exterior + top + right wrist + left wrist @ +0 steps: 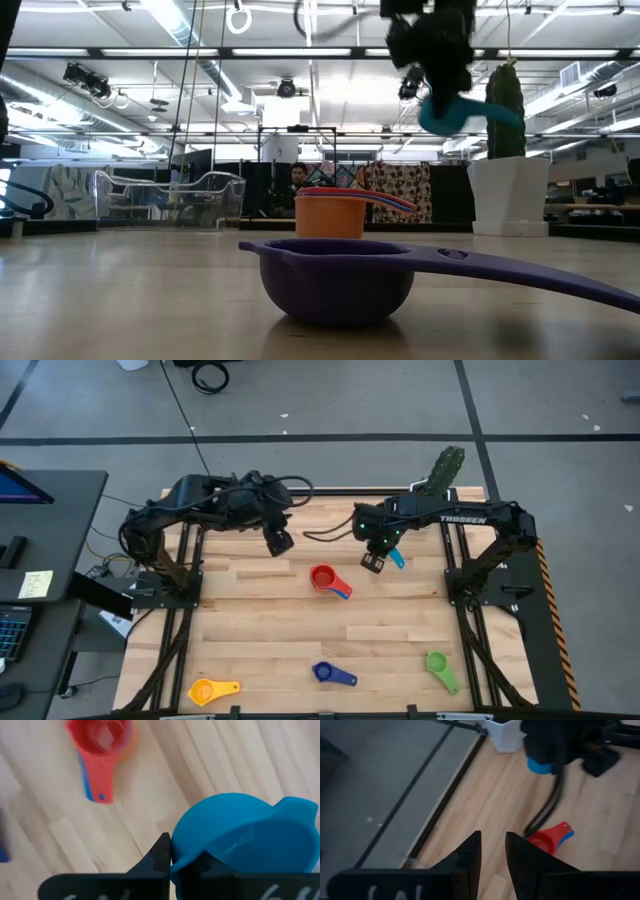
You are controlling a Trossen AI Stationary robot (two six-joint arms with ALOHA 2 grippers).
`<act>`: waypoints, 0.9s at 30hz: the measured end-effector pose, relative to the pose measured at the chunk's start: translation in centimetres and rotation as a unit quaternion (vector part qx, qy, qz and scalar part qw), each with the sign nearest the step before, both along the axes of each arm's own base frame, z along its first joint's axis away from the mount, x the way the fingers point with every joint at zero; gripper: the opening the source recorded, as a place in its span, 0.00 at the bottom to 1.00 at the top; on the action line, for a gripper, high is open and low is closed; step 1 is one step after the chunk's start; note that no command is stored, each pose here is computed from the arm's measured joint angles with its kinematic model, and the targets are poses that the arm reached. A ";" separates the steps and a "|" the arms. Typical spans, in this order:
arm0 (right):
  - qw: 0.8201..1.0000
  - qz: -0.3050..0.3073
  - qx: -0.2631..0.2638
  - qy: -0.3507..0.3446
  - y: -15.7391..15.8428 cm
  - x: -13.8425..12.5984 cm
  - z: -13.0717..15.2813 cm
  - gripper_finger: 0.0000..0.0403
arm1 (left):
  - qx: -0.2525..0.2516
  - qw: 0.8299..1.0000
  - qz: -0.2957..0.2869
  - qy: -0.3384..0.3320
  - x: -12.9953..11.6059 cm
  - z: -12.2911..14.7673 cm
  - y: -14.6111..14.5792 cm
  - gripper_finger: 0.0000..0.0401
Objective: Nest measuring cups in basket
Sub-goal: Stack the light blue nest measuring cup on top of the red nest measuring cup
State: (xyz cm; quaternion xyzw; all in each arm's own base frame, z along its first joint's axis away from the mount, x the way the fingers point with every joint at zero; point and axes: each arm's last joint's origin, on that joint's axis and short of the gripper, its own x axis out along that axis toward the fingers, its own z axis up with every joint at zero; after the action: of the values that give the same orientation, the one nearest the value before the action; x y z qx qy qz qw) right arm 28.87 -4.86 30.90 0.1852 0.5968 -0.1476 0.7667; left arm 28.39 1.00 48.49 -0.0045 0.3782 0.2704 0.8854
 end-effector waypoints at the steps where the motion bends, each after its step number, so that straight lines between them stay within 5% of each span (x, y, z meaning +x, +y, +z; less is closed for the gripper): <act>1: 1.000 0.006 -0.002 -0.008 0.1 0.3 0.6 0.05 | 0.006 1.000 0.008 0.006 -0.4 0.1 0.1 0.23; 9: 0.997 0.070 -0.019 -0.018 0.8 4.4 2.2 0.05 | 0.012 0.999 0.037 -0.003 -2.5 0.9 0.2 0.23; 27: 0.988 0.154 0.017 -0.002 4.2 13.4 -1.9 0.05 | 0.011 0.999 0.036 -0.017 -3.7 1.6 0.2 0.23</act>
State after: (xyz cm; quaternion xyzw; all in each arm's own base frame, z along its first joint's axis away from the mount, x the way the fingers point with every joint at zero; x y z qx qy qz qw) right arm 42.31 -0.65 29.05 0.1045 0.6190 -0.0174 0.7782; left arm 24.70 1.21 50.10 -0.0129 0.3598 0.3063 0.8812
